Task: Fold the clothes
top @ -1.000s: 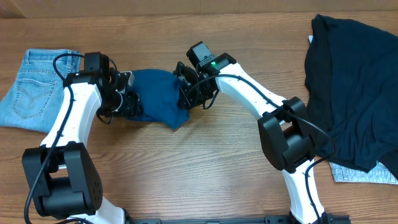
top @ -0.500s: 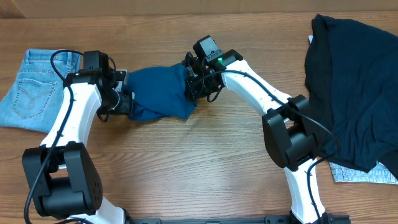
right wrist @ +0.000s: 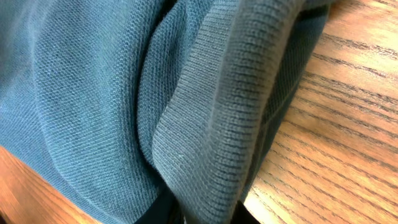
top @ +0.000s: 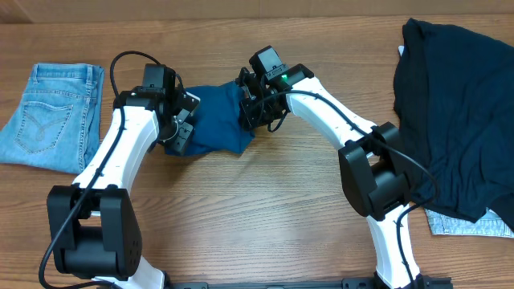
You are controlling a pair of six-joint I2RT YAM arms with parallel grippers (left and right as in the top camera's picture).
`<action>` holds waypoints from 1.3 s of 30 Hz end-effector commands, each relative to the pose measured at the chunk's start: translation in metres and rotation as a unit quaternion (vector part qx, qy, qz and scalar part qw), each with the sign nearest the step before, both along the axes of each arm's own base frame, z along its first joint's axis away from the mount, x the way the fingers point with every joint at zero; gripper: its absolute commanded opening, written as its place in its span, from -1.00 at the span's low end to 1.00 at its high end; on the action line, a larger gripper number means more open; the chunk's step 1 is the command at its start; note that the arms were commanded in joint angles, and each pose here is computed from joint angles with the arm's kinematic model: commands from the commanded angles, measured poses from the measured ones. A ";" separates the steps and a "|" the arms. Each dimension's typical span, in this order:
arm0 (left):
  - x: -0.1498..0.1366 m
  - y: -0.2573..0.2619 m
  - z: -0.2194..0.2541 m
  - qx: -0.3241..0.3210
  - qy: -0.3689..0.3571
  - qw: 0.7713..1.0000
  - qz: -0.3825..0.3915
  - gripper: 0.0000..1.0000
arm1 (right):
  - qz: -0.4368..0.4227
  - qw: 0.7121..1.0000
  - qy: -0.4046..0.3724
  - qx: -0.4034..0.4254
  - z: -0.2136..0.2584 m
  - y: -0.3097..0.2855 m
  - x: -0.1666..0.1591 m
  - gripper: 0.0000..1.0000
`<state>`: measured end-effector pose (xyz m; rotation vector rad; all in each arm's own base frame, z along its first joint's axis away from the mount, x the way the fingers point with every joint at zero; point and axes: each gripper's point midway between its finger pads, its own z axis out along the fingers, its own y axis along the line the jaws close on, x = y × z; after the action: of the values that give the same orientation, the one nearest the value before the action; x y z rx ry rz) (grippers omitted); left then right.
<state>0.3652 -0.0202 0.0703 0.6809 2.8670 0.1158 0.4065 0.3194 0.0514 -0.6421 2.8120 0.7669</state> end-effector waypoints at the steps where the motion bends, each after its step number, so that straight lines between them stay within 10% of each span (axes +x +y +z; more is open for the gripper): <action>1: -0.001 0.007 0.000 0.023 -0.005 1.000 -0.013 0.12 | -0.008 1.000 -0.003 -0.007 -0.003 -0.004 0.006 -0.66; 8: -0.007 0.010 -0.014 0.035 0.007 0.999 -0.022 -0.17 | -0.008 1.000 -0.001 -0.008 -0.003 -0.004 0.005 -0.66; 11: -0.009 0.010 -0.015 0.030 0.009 0.999 -0.001 -0.92 | -0.008 1.000 -0.001 -0.008 -0.003 -0.004 0.005 -0.66; 32: -0.100 -0.002 -0.027 -0.014 0.182 0.973 0.143 -0.91 | -0.105 0.994 0.009 0.035 0.007 0.006 0.029 -0.54; 39: -0.098 -0.006 -0.028 -0.027 0.180 0.974 0.135 -0.12 | -0.065 0.994 0.014 0.081 0.019 0.022 0.023 -0.07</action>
<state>0.2682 -0.0196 0.0428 0.3133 3.2881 0.0119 0.4307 0.3382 0.0683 -0.3751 2.7572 0.9194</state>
